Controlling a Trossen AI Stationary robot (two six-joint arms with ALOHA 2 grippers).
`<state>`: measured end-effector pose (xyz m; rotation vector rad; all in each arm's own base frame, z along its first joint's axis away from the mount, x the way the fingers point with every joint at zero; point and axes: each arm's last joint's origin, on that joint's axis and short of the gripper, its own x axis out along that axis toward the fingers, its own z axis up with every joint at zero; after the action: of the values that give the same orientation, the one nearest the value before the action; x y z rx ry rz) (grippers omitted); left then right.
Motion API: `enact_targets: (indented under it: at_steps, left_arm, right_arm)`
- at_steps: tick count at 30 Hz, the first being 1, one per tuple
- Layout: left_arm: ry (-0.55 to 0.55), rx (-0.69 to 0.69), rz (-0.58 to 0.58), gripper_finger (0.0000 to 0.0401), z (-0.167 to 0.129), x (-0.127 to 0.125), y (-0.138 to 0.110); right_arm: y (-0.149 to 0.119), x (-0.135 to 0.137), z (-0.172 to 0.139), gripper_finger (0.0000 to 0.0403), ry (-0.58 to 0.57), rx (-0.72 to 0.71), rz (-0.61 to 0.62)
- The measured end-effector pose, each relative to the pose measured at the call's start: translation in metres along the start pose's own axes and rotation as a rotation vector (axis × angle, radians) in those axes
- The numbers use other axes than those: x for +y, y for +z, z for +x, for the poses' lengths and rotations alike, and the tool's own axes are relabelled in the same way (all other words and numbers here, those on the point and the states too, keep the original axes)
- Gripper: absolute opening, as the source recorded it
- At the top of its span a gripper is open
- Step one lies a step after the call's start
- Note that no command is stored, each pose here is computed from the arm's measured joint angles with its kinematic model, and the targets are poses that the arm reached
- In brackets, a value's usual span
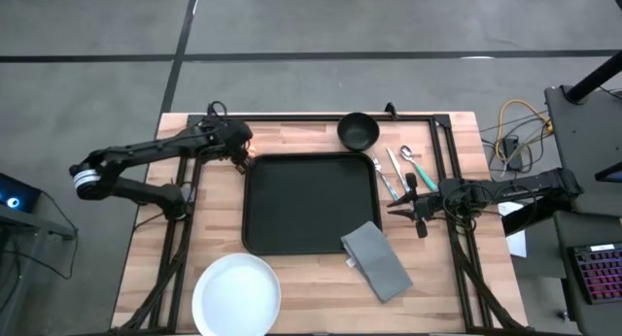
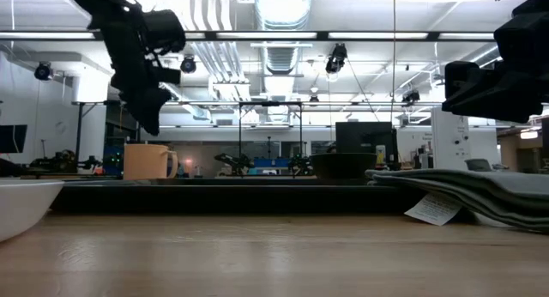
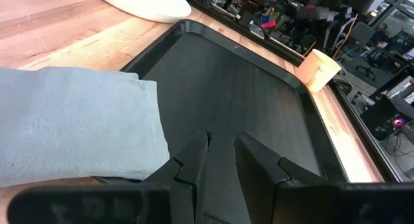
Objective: Set up tray
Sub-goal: Put the yellow mug on the black serving tray
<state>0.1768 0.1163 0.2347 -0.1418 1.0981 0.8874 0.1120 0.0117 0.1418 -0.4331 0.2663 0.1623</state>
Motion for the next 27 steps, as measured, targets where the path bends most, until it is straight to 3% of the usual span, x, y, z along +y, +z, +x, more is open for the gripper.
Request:
enact_targets:
  at_steps: [9,27]
  left_arm:
    - [0.031,0.081,-0.019,0.0148,0.020,0.005,-0.001]
    - [-0.025,0.168,-0.023,0.0148,0.037,0.004,-0.009]
  right_arm:
    - [0.000,0.000,0.000,0.0068,-0.001,-0.001,0.000]
    - [0.000,0.000,0.000,0.0068,0.000,0.000,0.001]
